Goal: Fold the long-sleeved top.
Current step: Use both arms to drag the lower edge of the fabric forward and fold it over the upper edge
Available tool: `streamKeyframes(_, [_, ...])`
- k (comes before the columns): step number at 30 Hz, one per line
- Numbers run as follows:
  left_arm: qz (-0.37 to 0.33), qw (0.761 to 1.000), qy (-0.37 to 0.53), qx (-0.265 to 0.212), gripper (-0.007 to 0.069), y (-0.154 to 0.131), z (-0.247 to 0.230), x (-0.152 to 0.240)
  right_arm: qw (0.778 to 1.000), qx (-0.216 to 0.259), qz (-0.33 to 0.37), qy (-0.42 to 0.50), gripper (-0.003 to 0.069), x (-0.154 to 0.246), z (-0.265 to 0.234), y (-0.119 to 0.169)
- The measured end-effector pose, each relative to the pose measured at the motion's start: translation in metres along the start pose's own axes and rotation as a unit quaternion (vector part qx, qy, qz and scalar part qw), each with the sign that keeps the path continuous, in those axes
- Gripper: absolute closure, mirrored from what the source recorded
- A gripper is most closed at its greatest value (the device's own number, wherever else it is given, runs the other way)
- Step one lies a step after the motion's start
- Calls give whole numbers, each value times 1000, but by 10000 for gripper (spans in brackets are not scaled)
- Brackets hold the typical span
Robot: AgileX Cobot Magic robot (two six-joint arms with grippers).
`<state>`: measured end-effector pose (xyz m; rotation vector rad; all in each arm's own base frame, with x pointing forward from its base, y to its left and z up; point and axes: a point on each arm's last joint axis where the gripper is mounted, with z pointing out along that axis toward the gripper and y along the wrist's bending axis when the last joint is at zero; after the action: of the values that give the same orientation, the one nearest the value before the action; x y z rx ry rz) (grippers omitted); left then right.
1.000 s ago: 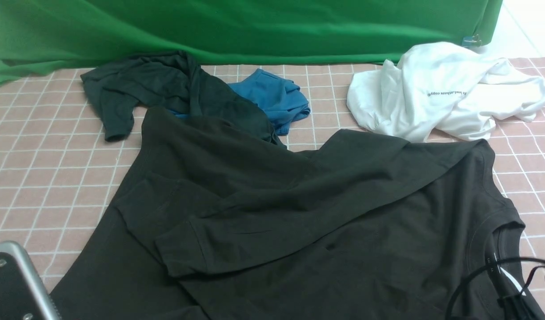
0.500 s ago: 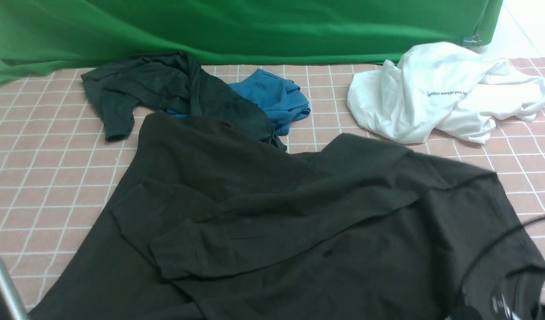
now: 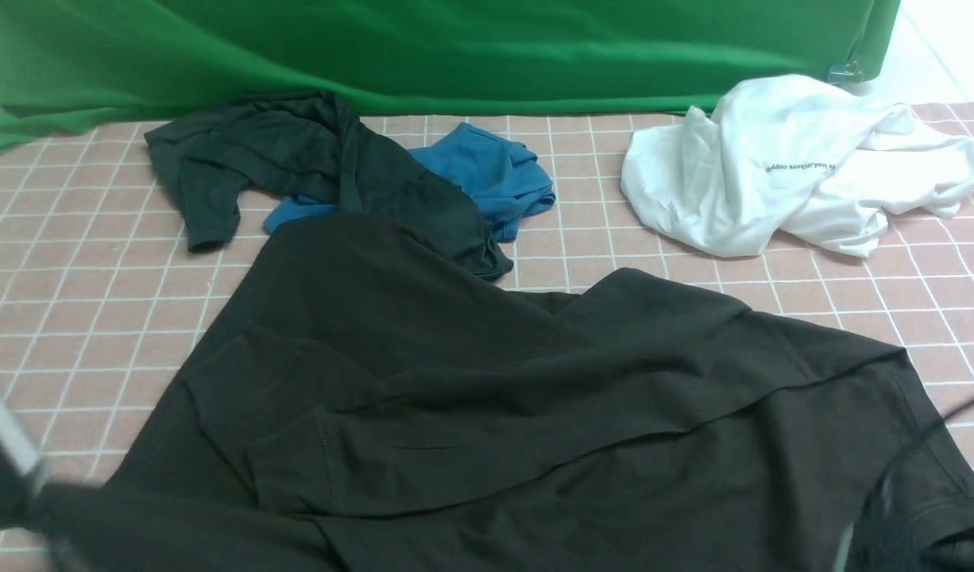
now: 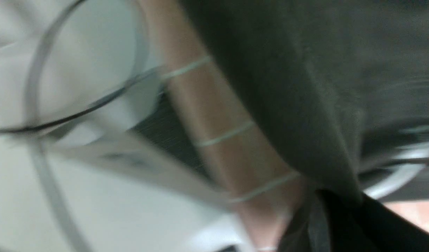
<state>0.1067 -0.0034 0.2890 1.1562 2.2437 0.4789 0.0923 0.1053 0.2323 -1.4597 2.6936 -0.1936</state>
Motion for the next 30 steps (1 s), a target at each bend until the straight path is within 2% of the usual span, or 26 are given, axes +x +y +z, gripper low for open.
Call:
streamKeyframes(2, [6,1000,-16,-1,589,19,25,-26,998,29,45,17,617,-6,3,-25])
streamKeyframes(3, [6,1000,-23,-6,589,22,27,-29,998,31,46,18,617,-7,3,-28])
streamKeyframes(5, [7,999,-34,-12,589,41,60,-54,994,34,102,26,617,-11,12,-56])
streamKeyframes(13, [12,1000,-13,-3,589,88,130,-109,967,63,243,-45,617,-29,35,-143])
streamKeyframes(19, [45,998,-22,-40,589,119,153,-139,961,85,253,-69,617,-49,39,-189])
streamKeyframes(24, [62,996,-30,-50,589,135,181,-159,957,95,262,-75,617,-67,47,-229])
streamKeyframes(30, [68,995,-46,-55,589,140,214,-174,956,90,272,-58,617,-75,61,-250])
